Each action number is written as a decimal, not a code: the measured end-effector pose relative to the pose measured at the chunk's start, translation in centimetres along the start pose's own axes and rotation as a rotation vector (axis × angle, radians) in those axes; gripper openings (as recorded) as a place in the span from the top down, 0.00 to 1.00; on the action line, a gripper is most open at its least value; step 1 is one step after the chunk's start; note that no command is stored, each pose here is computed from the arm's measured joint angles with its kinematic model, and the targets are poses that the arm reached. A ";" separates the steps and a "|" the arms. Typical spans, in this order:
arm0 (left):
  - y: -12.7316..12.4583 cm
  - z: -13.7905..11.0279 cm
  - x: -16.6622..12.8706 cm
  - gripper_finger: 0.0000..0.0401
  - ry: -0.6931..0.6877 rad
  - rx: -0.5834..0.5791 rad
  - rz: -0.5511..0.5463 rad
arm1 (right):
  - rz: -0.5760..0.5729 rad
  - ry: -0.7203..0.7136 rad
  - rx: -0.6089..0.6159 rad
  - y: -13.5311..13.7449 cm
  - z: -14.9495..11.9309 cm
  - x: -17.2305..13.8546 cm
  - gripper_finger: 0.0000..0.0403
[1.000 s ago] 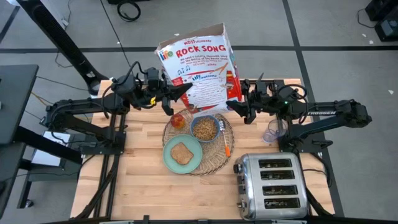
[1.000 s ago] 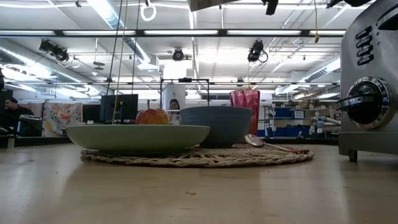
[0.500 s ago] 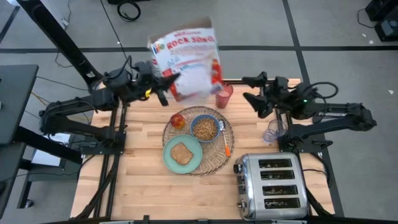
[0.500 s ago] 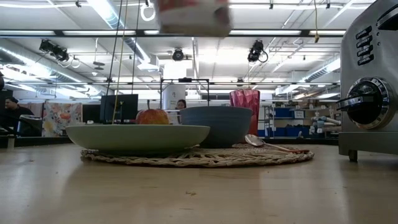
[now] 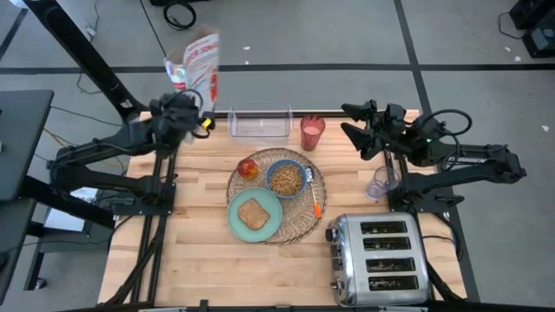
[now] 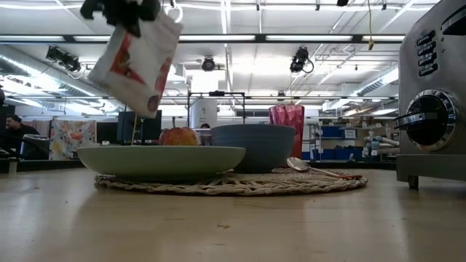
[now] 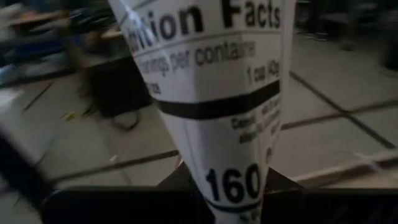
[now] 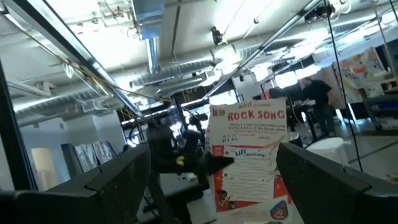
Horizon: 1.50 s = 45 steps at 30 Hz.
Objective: Arrange a breakfast setting
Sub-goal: Pour the cereal into the blue bowl
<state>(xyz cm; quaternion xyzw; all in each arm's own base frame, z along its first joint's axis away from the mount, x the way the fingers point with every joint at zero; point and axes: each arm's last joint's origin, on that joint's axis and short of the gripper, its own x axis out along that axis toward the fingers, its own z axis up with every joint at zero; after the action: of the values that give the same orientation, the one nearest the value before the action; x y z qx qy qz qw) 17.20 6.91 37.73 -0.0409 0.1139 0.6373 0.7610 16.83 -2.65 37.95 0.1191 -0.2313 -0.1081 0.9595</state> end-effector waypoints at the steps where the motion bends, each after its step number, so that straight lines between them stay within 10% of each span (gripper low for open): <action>1: 0.0 -0.9 0.4 0.92 0.003 -0.023 0.041 | -0.004 0.007 -0.001 0.0 -0.2 0.1 0.13; 15: 0.6 -11.5 5.3 0.90 0.051 -0.059 0.309 | -0.013 0.061 0.164 0.1 -1.6 0.9 0.13; 45: 2.9 -12.1 6.6 0.36 0.574 -0.185 0.083 | 0.044 0.104 0.228 1.2 -2.0 0.7 0.13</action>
<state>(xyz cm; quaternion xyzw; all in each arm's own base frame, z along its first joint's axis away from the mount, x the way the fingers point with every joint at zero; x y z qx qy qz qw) 13.93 11.30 24.74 -0.2838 0.2672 0.6381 0.6640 18.57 -1.36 36.85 0.2275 -0.1948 -0.0536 0.9526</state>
